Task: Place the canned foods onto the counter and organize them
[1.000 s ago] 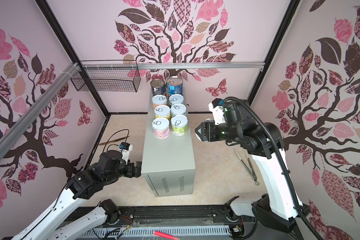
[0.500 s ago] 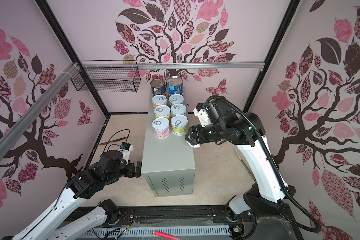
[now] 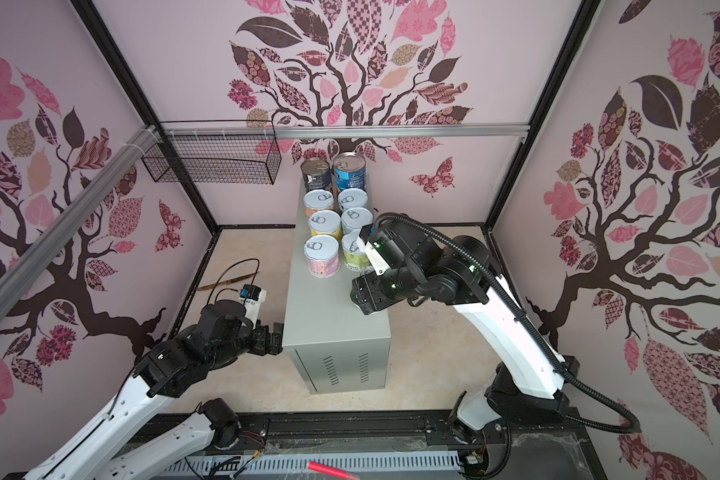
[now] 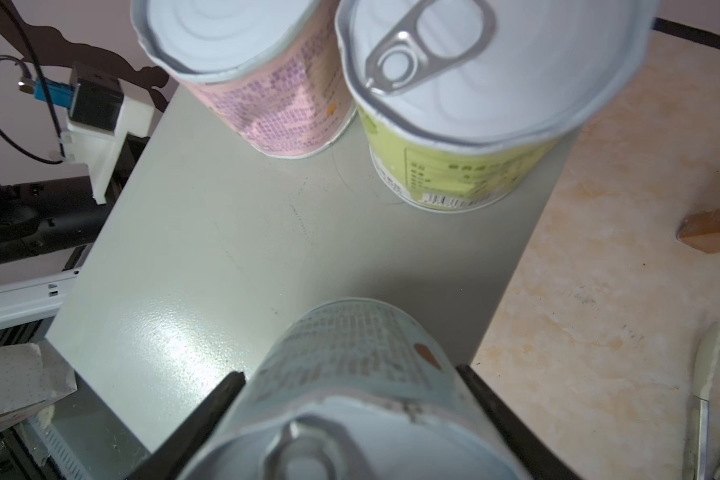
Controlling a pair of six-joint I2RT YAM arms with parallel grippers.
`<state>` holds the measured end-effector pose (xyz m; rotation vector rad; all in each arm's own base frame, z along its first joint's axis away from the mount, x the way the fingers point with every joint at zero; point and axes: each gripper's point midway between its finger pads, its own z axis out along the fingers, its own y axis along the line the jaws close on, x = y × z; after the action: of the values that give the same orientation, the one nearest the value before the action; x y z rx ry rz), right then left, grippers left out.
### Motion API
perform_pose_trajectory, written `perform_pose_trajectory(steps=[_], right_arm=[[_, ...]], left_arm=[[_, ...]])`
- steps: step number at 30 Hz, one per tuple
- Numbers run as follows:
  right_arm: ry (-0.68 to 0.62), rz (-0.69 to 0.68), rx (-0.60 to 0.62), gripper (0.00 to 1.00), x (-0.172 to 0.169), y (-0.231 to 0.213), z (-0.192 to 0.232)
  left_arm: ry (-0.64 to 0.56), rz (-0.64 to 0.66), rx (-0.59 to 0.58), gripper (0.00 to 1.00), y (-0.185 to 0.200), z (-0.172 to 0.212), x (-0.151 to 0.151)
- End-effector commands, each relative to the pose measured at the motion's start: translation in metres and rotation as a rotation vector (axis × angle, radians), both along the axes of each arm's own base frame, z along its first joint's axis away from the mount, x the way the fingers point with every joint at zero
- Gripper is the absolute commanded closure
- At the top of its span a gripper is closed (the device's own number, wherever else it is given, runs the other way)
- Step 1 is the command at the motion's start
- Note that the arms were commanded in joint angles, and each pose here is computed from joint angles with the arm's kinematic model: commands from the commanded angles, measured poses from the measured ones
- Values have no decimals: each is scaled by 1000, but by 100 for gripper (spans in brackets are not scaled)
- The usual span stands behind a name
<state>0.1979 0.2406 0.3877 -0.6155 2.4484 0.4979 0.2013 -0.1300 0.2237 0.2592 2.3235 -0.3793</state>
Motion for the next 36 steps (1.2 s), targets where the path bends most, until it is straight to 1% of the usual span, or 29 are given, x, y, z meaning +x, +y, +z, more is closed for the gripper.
perform_pose_trajectory(steps=[1,8,13,17,21,28,32,36], right_arm=[[-56,-33,0,57,8,3,6],[-69,-23,-36,57,14,15,-7],[-85,-29,-39,54,20,19,-8],[-77,-23,-52,49,22,22,-14],[-68,0,-38,39,21,28,-17],[-76,3,-45,34,24,31,-22],[-77,8,-61,29,25,31,-25],[-80,7,-81,22,26,29,-28]], left_arm=[[-4,10,11,2,2,-6,2],[-6,16,12,2,3,-6,2],[-6,17,14,2,4,-6,2],[-9,18,13,2,4,-5,2],[-8,18,14,2,4,-5,2],[-9,19,14,2,5,-5,2],[-8,19,14,2,4,-5,2],[-8,20,15,2,4,-5,2]])
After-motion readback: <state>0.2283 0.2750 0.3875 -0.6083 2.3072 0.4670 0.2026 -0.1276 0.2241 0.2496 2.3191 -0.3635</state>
